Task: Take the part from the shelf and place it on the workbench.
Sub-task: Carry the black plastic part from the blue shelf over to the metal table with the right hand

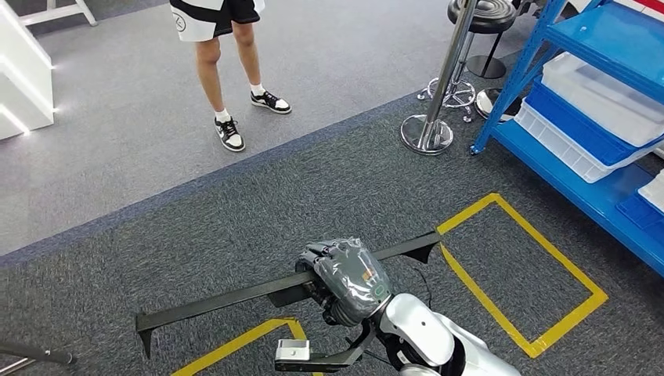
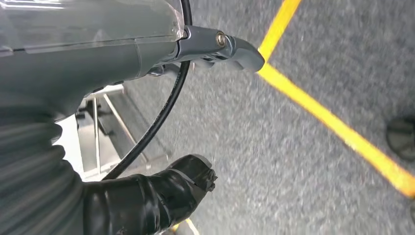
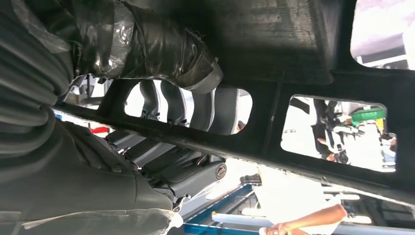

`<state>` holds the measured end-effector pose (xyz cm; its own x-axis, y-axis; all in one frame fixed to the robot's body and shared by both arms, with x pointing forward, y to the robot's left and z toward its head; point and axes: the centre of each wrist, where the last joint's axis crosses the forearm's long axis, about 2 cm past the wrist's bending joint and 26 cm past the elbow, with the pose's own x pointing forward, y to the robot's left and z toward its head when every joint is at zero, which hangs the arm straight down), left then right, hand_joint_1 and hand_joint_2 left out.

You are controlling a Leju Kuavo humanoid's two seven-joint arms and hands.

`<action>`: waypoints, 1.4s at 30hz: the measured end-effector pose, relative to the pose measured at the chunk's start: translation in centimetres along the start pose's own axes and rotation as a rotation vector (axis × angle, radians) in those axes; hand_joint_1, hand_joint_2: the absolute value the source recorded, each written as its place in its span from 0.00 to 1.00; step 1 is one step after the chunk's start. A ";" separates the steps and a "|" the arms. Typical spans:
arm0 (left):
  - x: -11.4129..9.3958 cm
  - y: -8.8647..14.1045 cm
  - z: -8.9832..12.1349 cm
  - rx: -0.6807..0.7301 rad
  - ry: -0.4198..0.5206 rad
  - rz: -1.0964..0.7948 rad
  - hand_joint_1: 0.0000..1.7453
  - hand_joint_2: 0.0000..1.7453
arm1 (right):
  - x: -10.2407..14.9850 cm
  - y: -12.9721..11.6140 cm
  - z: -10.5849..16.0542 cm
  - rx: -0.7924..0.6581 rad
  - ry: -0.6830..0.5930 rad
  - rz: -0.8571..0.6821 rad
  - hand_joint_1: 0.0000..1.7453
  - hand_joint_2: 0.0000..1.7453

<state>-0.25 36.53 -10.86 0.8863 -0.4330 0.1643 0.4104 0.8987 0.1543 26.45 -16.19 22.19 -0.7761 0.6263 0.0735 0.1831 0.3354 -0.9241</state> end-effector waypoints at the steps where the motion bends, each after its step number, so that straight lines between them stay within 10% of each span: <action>1: -0.1 0.0 0.0 -0.001 0.002 0.000 0.00 1.00 | 0.0 0.0 0.0 -0.001 0.000 0.000 1.00 1.00; 42: 0.1 -0.4 0.0 -0.016 -0.013 0.032 0.00 1.00 | -1.4 -0.5 -0.9 -0.017 0.028 0.098 1.00 1.00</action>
<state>-0.32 36.15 -10.91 0.8963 -0.4045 0.1816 0.3851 0.9132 0.1334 27.96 -16.63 22.89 -0.7368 0.6761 -0.0065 0.2678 0.2830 -0.9210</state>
